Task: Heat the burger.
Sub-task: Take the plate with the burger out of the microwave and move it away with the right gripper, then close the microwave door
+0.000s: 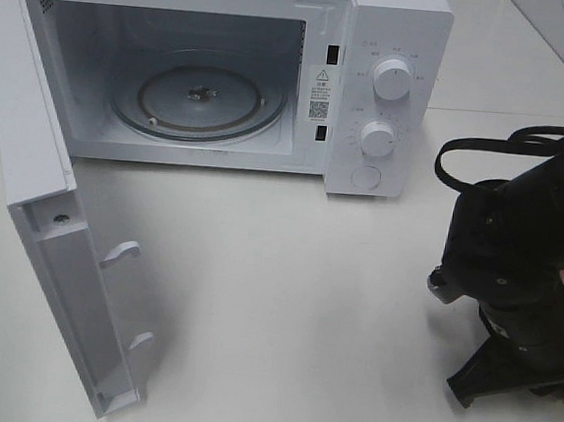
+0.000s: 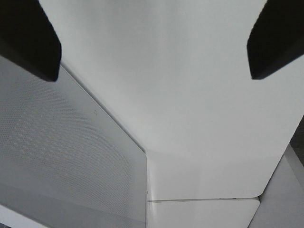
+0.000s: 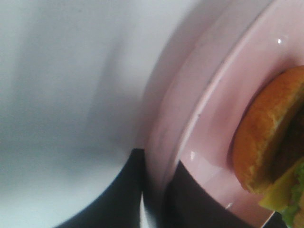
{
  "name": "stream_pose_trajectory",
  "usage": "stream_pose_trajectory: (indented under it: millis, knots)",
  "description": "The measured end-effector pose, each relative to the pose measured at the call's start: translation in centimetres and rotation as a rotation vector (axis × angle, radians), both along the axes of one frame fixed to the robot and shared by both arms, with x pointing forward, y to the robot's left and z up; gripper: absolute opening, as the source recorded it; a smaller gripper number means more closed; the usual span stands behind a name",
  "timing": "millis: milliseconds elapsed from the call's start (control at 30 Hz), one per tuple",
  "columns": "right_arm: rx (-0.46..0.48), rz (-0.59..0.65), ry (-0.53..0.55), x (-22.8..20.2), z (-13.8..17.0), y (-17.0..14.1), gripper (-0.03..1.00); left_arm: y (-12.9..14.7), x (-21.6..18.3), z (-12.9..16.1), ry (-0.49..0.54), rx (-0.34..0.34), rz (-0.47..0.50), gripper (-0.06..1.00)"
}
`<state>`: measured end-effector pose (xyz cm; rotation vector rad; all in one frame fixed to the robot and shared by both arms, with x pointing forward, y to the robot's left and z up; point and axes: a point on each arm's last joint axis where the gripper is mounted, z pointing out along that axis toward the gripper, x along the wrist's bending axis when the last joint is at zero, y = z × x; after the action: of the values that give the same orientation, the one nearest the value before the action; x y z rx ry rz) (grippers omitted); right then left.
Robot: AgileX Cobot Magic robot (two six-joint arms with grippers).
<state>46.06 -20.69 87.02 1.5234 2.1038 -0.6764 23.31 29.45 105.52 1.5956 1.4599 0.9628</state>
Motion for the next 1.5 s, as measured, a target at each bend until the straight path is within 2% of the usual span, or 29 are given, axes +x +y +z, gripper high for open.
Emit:
stream_pose_trajectory:
  millis: [233, 333, 400, 433, 467, 500, 567, 700, 967, 1000, 1033, 1100, 1133, 1167, 1200, 1233, 1367, 1400, 1467, 1500]
  knots:
    - [-0.003, -0.054, -0.019, -0.1, -0.9, 0.0, 0.09, 0.0, 0.0, 0.0, 0.0, 0.0, 0.0, 0.99]
    - [-0.013, -0.06, -0.025, -0.1, -0.8, -0.1, 0.12, 0.0, 0.0, 0.0, 0.0, 0.0, 0.0, 0.99]
    - [-0.019, -0.065, -0.024, -0.1, -0.7, -0.1, 0.19, 0.0, 0.0, 0.0, 0.0, 0.0, 0.0, 0.99]
    - [-0.019, -0.065, -0.024, -0.1, -0.7, -0.1, 0.19, 0.0, 0.0, 0.0, 0.0, 0.0, 0.0, 0.99]
    - [-0.013, -0.074, -0.024, -0.2, -0.6, -0.1, 0.25, 0.0, 0.0, 0.0, 0.0, 0.0, 0.0, 0.99]
    - [-0.013, -0.074, -0.024, -0.2, -0.6, -0.1, 0.25, 0.0, 0.0, 0.0, 0.0, 0.0, 0.0, 0.99]
    - [0.007, -0.078, -0.033, -0.2, 0.2, 0.0, 0.35, 0.0, 0.0, 0.0, 0.0, 0.0, 0.0, 0.99]
    - [0.041, -0.078, -0.054, -0.3, 1.5, 0.0, 0.42, 0.0, 0.0, 0.0, 0.0, 0.0, 0.0, 0.99]
    - [0.177, -0.045, -0.083, -1.1, 5.3, 0.3, 0.53, 0.0, 0.0, 0.0, 0.0, 0.0, 0.0, 0.99]
    - [0.221, -0.031, -0.094, -1.4, 6.3, 0.3, 0.58, 0.0, 0.0, 0.0, 0.0, 0.0, 0.0, 0.99]
    - [0.221, -0.031, -0.094, -1.4, 6.3, 0.3, 0.58, 0.0, 0.0, 0.0, 0.0, 0.0, 0.0, 0.99]
    - [0.289, -0.005, -0.12, -1.8, 7.9, 0.4, 0.67, 0.0, 0.0, 0.0, 0.0, 0.0, 0.0, 0.99]
    - [0.289, -0.005, -0.12, -1.8, 7.9, 0.4, 0.67, 0.0, 0.0, 0.0, 0.0, 0.0, 0.0, 0.99]
    - [0.332, 0.005, -0.137, -2.2, 8.9, 0.3, 0.74, 0.0, 0.0, 0.0, 0.0, 0.0, 0.0, 0.99]
    - [0.353, 0.009, -0.15, -2.4, 9.5, 0.3, 0.76, 0.0, 0.0, 0.0, 0.0, 0.0, 0.0, 0.99]
    - [0.353, 0.009, -0.15, -2.4, 9.5, 0.3, 0.76, 0.0, 0.0, 0.0, 0.0, 0.0, 0.0, 0.99]
    - [0.487, 0.027, -0.193, -3.9, 12.2, 0.1, 0.8, 0.0, 0.0, 0.0, 0.0, 0.0, 0.0, 0.99]
    - [0.487, 0.027, -0.193, -3.9, 12.2, 0.1, 0.8, 0.0, 0.0, 0.0, 0.0, 0.0, 0.0, 0.99]
    - [0.58, 0.049, -0.232, -5.1, 14.1, -0.1, 0.8, 0.0, 0.0, 0.0, 0.0, 0.0, 0.0, 0.99]
    - [0.58, 0.049, -0.232, -5.1, 14.1, -0.1, 0.8, 0.0, 0.0, 0.0, 0.0, 0.0, 0.0, 0.99]
